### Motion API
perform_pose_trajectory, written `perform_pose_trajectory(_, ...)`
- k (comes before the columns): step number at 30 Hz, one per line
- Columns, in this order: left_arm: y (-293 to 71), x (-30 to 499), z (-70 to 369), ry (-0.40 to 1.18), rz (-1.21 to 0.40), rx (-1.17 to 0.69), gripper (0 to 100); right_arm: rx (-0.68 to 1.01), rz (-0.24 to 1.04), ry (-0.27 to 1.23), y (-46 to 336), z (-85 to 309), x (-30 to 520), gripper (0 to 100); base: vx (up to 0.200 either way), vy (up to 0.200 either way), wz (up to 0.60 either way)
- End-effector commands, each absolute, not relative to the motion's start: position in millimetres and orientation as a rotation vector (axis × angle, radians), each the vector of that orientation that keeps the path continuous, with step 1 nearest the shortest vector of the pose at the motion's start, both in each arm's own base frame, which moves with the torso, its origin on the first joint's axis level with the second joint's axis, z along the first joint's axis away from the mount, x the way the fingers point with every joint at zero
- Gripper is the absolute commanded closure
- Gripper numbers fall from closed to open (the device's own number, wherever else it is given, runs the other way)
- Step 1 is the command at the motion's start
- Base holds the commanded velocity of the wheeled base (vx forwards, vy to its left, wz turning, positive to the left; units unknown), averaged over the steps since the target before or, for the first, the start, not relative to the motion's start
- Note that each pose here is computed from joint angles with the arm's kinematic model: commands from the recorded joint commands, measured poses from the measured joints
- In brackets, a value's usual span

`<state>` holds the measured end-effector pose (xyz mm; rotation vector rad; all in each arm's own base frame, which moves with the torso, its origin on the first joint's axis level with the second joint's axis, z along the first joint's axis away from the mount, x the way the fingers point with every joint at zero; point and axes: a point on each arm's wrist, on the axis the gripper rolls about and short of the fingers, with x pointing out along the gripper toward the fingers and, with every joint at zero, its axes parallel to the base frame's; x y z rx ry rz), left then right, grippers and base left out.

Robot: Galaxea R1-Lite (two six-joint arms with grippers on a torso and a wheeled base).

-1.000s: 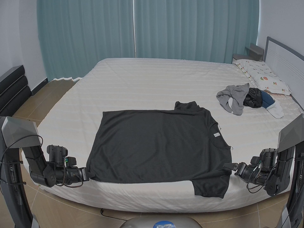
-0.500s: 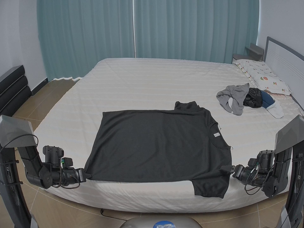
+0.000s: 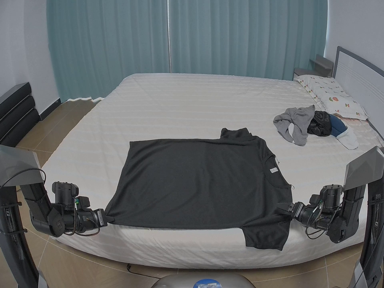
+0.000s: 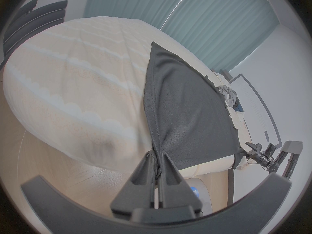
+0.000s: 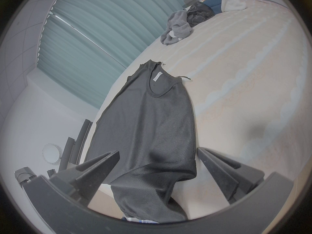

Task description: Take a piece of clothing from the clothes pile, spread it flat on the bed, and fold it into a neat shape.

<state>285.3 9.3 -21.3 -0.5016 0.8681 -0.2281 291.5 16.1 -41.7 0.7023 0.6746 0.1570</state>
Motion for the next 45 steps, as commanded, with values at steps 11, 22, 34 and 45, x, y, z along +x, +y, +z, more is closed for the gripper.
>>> perform_pose_trajectory(11,11,286,-20,0.859,-0.224,-0.503,100,0.702,0.163,0.565,9,-37,321,100,0.000,0.000,0.00)
perform_pose_trajectory(22,11,286,-20,0.860,-0.214,-0.498,100,0.688,0.192,0.492,9,-27,352,100,0.000,0.000,0.00)
perform_pose_trajectory(34,11,286,-23,0.867,-0.211,-0.500,100,0.693,0.165,0.467,-4,-30,352,0,0.000,0.000,0.00)
perform_pose_trajectory(45,11,285,-22,0.869,-0.210,-0.502,100,0.669,0.258,0.624,2,-32,289,0,0.000,0.000,0.00)
